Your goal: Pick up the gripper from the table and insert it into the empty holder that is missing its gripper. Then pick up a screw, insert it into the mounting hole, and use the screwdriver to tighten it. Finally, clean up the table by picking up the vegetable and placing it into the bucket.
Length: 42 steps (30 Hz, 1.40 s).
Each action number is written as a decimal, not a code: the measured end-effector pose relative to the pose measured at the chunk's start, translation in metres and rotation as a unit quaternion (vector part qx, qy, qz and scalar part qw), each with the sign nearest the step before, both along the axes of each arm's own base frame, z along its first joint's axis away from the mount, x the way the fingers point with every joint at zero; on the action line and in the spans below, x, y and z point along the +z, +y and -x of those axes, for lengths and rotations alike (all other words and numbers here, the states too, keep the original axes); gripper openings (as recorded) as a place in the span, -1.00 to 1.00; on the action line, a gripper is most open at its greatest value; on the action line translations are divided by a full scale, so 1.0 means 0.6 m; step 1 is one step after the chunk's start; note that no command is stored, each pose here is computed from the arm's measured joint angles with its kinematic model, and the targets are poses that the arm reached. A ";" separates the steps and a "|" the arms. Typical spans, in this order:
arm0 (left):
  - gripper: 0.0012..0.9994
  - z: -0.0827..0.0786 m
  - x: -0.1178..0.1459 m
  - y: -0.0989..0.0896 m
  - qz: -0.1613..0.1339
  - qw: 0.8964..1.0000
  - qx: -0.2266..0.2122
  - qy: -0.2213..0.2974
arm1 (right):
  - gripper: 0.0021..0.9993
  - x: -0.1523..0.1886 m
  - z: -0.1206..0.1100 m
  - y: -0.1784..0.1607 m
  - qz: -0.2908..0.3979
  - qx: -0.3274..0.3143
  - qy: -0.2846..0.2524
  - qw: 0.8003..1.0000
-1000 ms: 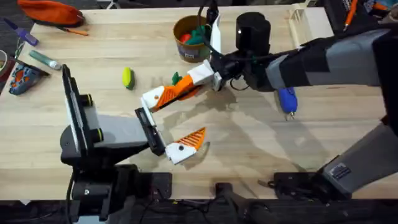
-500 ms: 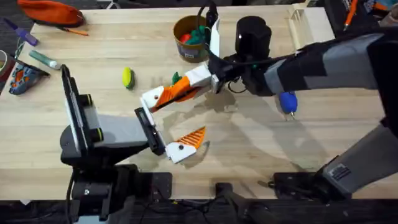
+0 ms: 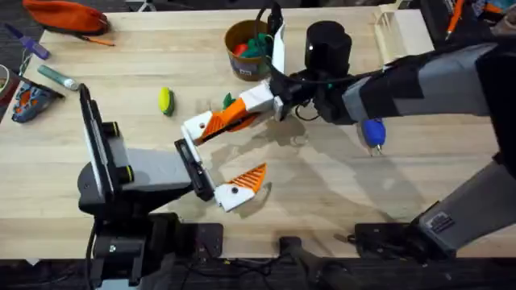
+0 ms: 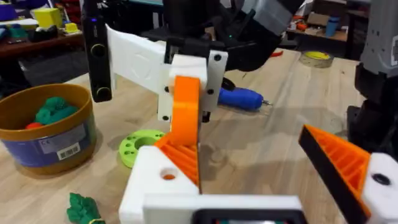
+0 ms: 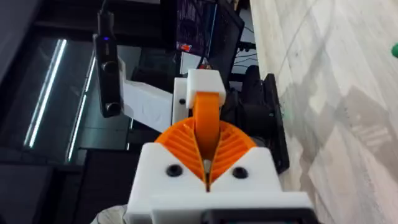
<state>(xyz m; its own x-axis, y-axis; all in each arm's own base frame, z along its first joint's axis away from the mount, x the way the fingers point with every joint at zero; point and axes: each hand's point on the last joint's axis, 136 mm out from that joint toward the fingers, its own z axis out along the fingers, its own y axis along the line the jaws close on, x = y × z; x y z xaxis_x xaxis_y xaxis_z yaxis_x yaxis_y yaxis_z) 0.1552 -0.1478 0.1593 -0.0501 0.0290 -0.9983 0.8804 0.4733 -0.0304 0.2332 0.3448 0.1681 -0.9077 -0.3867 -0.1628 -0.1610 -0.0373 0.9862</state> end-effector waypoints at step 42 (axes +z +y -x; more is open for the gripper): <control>0.97 -0.003 0.000 0.002 0.001 1.000 0.006 0.002 | -0.99 -0.001 -0.004 0.003 0.018 -0.010 0.039 0.999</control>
